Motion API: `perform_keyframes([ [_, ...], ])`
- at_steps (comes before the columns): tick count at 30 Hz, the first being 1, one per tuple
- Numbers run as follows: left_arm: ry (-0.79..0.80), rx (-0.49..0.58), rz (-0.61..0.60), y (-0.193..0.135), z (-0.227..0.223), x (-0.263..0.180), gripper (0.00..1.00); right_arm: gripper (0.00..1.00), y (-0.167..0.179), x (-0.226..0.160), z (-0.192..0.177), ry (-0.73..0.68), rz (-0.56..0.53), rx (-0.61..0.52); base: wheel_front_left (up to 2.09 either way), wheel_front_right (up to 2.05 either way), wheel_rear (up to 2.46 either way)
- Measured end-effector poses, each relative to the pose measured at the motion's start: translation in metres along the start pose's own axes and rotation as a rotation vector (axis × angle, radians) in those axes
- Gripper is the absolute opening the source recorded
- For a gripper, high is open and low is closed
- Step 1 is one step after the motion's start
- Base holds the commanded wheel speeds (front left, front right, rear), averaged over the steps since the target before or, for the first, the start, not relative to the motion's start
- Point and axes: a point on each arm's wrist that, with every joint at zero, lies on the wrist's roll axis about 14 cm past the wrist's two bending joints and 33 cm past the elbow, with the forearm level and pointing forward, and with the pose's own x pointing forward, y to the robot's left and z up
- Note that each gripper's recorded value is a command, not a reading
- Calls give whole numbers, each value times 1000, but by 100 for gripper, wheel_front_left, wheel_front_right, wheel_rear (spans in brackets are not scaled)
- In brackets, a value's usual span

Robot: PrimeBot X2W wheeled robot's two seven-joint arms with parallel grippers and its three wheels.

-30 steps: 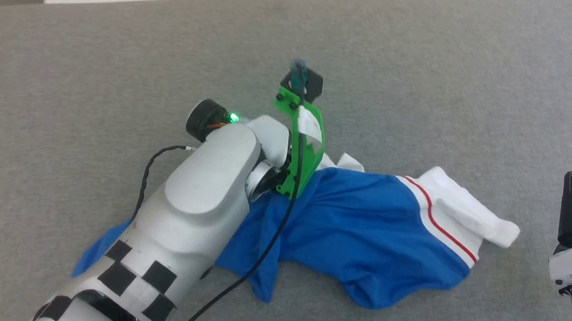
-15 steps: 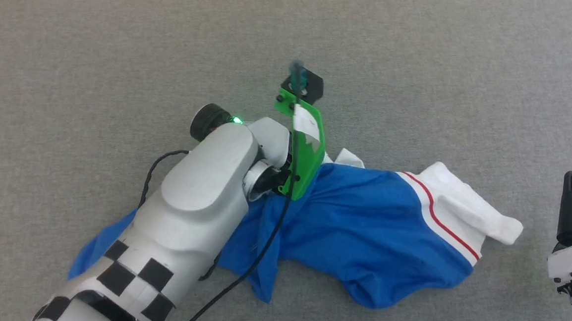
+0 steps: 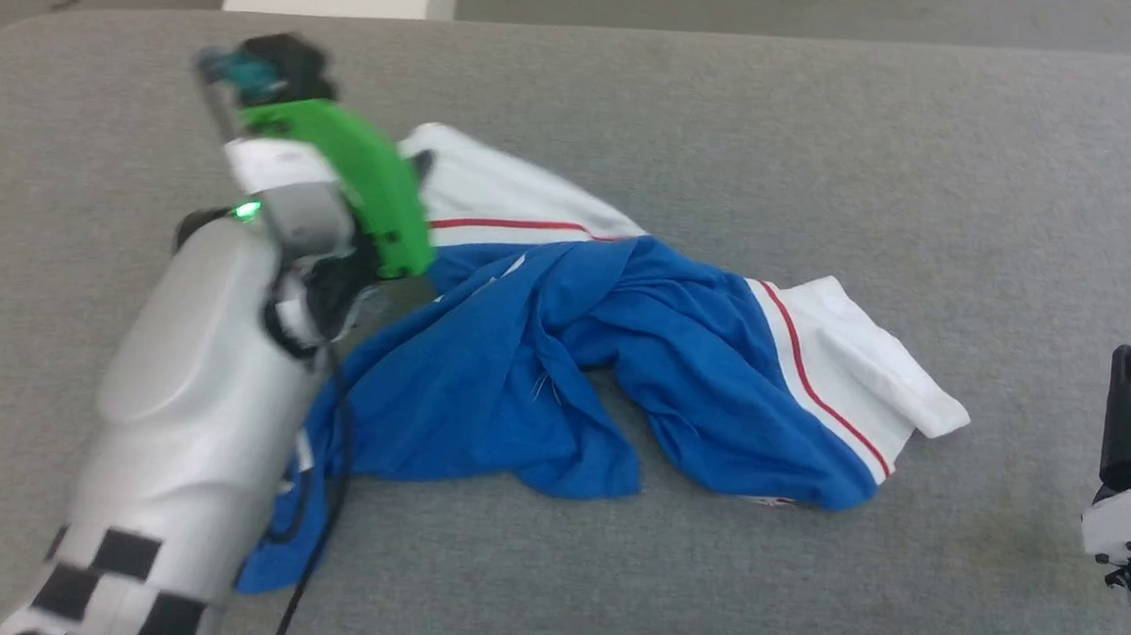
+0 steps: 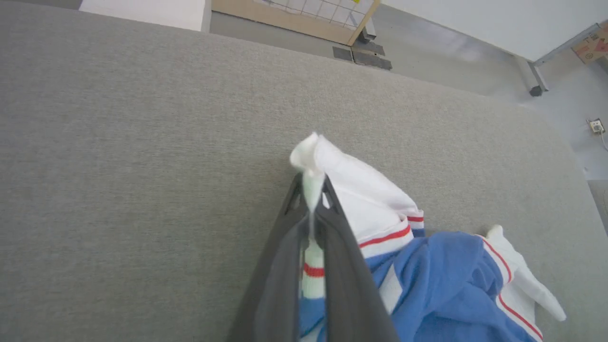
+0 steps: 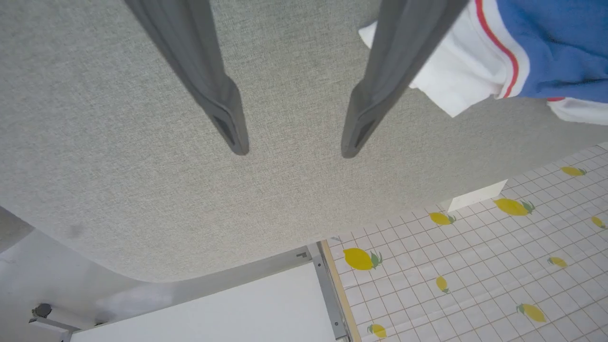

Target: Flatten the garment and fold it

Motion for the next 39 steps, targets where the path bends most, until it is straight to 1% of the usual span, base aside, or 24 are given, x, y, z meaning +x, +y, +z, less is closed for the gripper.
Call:
perform_keyframes([
  [3, -66, -90, 102, 42, 2, -26, 0, 100, 13, 2, 1, 1, 34, -1, 0, 0, 0],
  [5, -90, -156, 180, 72, -9, -48, 0, 100, 22, 4, 3, -2, 58, -2, 0, 0, 0],
  [8, -97, -250, 294, 111, -39, -80, 0, 100, 33, 4, 5, 0, 89, -2, 0, 0, 0],
  [10, -88, -313, 364, 131, -65, -100, 0, 100, 39, 4, 4, 2, 105, -4, 0, 0, 0],
  [11, -72, -359, 407, 141, -85, -114, 0, 100, 42, 3, 3, 10, 115, -7, 0, 0, 0],
  [15, -6, -469, 494, 154, -142, -145, 0, 100, 51, 3, 2, 15, 138, -16, 0, 0, 0],
  [18, -5, -521, 484, 147, -156, -151, 0, 100, 55, 3, 2, 19, 149, -19, 0, 0, 0],
  [19, -19, -534, 480, 146, -155, -152, 54, 100, 56, 2, 2, 20, 151, -20, 0, 0, 0],
  [20, -39, -539, 470, 144, -152, -153, 100, 100, 56, 1, 2, 25, 153, -21, 0, 0, 0],
  [23, -114, -549, 444, 140, -140, -155, 100, 100, 60, -1, -1, 35, 164, -25, 0, 0, 0],
  [26, -275, -495, 416, 141, -105, -164, 100, 100, 64, -3, 0, 35, 178, -27, 0, 0, 0],
  [29, -466, -384, 416, 145, -65, -181, 100, 100, 69, -4, 1, 32, 193, -28, 0, 0, 0],
  [32, -629, -230, 433, 145, -36, -199, 100, 100, 73, -6, 0, 37, 206, -31, 0, 0, 0],
  [34, -681, -150, 445, 143, -31, -206, 100, 100, 76, -7, -1, 47, 215, -34, 0, 0, 0],
  [35, -704, -130, 448, 142, -32, -209, 100, 100, 78, -8, -3, 56, 220, -36, 0, 0, 0],
  [37, -695, -92, 451, 138, -40, -208, 100, 100, 81, -8, -7, 76, 229, -39, 0, 0, 0],
  [39, -693, -81, 454, 136, -45, -207, 100, 100, 84, -8, -12, 107, 238, -51, 0, 0, 0],
])
